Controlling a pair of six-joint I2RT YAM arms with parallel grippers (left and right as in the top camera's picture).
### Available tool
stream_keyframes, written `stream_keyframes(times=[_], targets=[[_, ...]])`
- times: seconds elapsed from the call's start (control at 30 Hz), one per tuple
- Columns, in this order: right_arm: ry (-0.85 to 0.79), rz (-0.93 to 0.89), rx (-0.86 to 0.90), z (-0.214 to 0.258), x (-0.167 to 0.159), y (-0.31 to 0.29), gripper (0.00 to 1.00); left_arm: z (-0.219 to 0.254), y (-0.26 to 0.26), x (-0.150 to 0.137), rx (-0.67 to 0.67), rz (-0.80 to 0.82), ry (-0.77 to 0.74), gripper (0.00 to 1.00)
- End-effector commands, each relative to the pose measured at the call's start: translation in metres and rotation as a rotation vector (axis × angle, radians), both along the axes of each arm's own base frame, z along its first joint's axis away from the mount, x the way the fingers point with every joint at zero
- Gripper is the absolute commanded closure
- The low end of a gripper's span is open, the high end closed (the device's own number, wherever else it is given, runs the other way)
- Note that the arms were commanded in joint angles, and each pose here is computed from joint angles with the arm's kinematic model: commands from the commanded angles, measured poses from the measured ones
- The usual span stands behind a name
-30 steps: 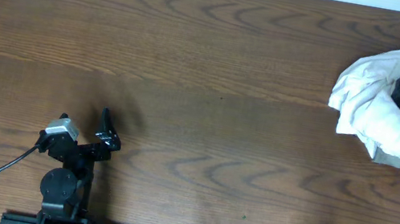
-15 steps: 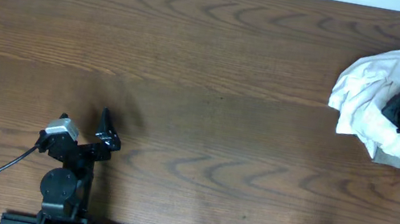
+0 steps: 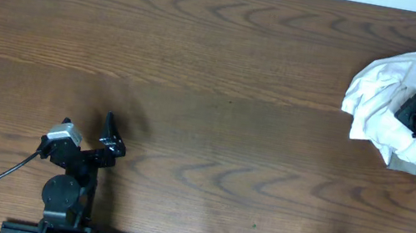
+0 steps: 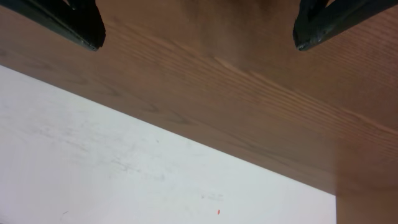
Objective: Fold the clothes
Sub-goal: 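Lift the white T-shirt and pull it left toward table center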
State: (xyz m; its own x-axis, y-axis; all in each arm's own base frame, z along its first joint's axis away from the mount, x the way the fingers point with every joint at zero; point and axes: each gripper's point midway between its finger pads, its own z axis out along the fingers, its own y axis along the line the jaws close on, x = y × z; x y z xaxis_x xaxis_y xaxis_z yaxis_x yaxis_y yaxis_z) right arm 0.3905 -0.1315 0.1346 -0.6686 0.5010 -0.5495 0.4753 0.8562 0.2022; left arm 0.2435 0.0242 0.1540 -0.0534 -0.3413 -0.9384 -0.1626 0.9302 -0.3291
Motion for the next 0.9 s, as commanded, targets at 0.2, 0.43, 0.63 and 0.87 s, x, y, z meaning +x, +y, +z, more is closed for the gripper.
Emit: stream_keyframes(times=[0.2, 0.43, 0.63, 0.87], targets=[[-0.272, 0.146, 0.049, 0.094, 0.006, 0.054, 0.99, -0.019, 0.006, -0.001, 0.019, 0.028, 0.062, 0.02], [-0.454, 0.39, 0.123, 0.155, -0.005, 0.134, 0.99, -0.019, 0.006, -0.001, 0.019, 0.028, 0.062, 0.02], [-0.4, 0.518, 0.277, 0.143, -0.007, 0.207, 0.99, -0.019, 0.006, -0.001, 0.019, 0.028, 0.062, 0.02], [-0.34, 0.695, 0.398, 0.114, 0.002, 0.31, 0.99, -0.019, 0.006, -0.001, 0.019, 0.028, 0.062, 0.02]])
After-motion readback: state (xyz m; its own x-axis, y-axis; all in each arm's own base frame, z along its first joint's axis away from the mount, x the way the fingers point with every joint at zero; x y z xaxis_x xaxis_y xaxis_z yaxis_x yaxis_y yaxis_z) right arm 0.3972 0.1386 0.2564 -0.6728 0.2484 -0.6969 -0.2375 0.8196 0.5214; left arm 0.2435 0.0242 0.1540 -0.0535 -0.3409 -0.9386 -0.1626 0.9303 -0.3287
